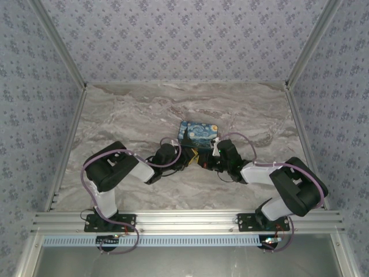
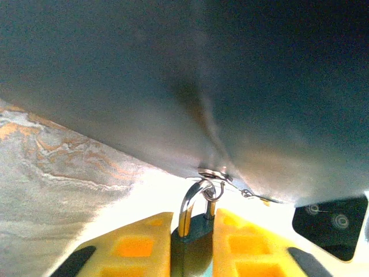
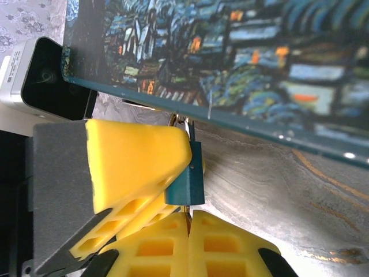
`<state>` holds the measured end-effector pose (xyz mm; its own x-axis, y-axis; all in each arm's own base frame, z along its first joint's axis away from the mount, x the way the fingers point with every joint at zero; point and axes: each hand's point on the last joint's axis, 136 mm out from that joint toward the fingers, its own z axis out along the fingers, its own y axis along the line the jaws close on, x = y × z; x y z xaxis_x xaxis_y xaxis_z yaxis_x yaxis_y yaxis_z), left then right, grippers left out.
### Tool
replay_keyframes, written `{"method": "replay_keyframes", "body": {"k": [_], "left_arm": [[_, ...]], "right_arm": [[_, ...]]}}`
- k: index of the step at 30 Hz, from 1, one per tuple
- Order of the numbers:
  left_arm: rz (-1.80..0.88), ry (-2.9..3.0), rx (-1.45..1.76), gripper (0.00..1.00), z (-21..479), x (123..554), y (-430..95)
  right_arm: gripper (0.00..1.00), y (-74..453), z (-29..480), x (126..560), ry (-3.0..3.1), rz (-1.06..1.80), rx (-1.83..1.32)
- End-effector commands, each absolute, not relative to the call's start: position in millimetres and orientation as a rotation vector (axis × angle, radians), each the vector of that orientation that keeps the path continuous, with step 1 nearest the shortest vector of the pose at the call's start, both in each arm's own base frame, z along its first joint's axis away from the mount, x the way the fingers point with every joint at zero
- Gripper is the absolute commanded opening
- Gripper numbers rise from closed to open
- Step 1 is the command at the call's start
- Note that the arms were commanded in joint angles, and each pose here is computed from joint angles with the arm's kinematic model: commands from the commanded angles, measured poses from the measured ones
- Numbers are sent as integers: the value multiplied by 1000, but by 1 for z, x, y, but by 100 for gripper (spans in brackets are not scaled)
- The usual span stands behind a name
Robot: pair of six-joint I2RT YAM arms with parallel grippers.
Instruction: Unlock a padlock with a key
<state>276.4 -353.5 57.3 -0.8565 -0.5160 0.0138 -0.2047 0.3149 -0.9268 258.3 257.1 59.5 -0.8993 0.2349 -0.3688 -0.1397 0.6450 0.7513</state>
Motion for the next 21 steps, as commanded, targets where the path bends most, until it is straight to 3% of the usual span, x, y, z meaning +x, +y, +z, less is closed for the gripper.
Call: {"method": "replay_keyframes", "body": {"k": [1, 3, 8, 11, 21], "left_arm": [[-1579, 2308, -633, 10, 58, 271, -359], [-1573, 2309, -628, 6, 59, 271, -359], [-1556, 2305, -614, 0, 66, 272, -357], [-1544, 2304, -604, 0, 71, 273, -356], [-1528, 2346, -662, 0, 78, 274, -352]], "right_arm": [[0, 263, 77, 265, 2369, 1200, 61], [0, 259, 76, 265, 2380, 1175, 59], [30, 245, 74, 260, 2394, 1066, 0], [40, 235, 74, 256, 2397, 993, -45], [57, 216, 123, 242, 2142, 653, -456]]}}
